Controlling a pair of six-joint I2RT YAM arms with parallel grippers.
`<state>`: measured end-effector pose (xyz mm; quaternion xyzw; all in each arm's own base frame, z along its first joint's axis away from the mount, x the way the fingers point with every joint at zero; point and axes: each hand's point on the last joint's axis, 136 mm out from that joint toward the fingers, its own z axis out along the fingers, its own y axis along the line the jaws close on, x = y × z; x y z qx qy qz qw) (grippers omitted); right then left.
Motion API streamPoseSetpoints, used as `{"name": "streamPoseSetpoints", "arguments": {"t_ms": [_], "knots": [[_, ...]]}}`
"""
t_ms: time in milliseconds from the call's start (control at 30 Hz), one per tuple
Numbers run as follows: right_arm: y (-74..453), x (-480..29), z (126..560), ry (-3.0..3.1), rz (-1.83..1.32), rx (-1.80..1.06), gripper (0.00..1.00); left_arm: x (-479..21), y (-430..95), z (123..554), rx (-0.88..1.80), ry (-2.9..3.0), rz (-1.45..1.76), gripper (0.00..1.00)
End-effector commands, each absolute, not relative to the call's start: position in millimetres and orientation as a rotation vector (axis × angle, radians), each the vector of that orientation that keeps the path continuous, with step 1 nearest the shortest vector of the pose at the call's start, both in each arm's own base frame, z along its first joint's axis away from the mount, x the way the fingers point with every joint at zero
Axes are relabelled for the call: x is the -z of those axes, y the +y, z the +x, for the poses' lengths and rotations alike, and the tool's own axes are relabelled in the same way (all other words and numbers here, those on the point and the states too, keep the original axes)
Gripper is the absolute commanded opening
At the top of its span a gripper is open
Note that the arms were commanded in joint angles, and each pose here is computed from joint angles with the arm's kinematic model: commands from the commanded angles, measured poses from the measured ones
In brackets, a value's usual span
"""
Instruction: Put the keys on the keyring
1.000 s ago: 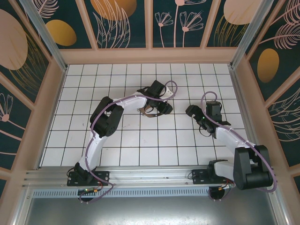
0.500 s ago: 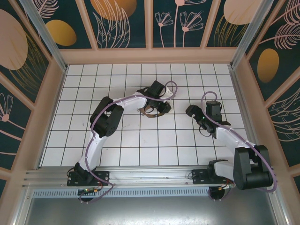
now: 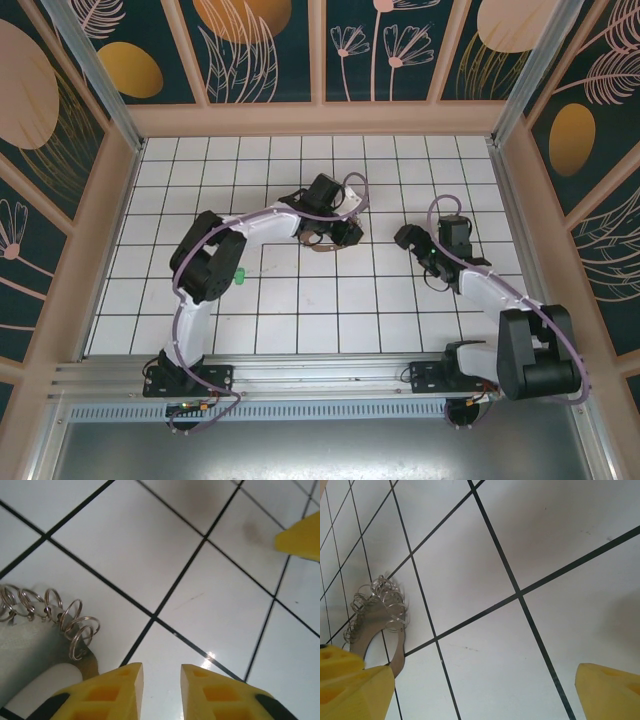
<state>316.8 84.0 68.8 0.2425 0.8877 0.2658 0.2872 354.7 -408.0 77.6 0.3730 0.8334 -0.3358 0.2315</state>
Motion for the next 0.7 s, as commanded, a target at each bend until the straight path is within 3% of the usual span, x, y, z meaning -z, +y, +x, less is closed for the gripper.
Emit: {"name": "streamPoseSetpoints", "arguments": {"t_ms": [0, 133, 267, 500, 667], "knots": [[99.6, -82.4, 335.6, 2.344, 0.607, -0.785, 0.92, -110.8, -409.8, 363.4, 0.952, 2.200, 0.946, 0.37], [120.5, -85.0, 354.8, 2.364, 0.552, -0.824, 0.87, -108.7, -394.4, 383.8, 0.822, 2.240, 0.797, 0.51], [148.8, -87.1, 380.2, 2.384, 0.479, -0.880, 0.73, -102.8, -362.4, 410.6, 0.678, 2.287, 0.570, 0.60], [188.4, -67.0, 416.4, 2.469, 0.410, -0.959, 0.51, -98.3, -305.8, 431.8, 0.580, 2.317, 0.329, 0.66], [206.5, -53.9, 420.9, 2.519, 0.384, -0.983, 0.47, -95.6, -289.6, 433.7, 0.565, 2.331, 0.297, 0.66]]}}
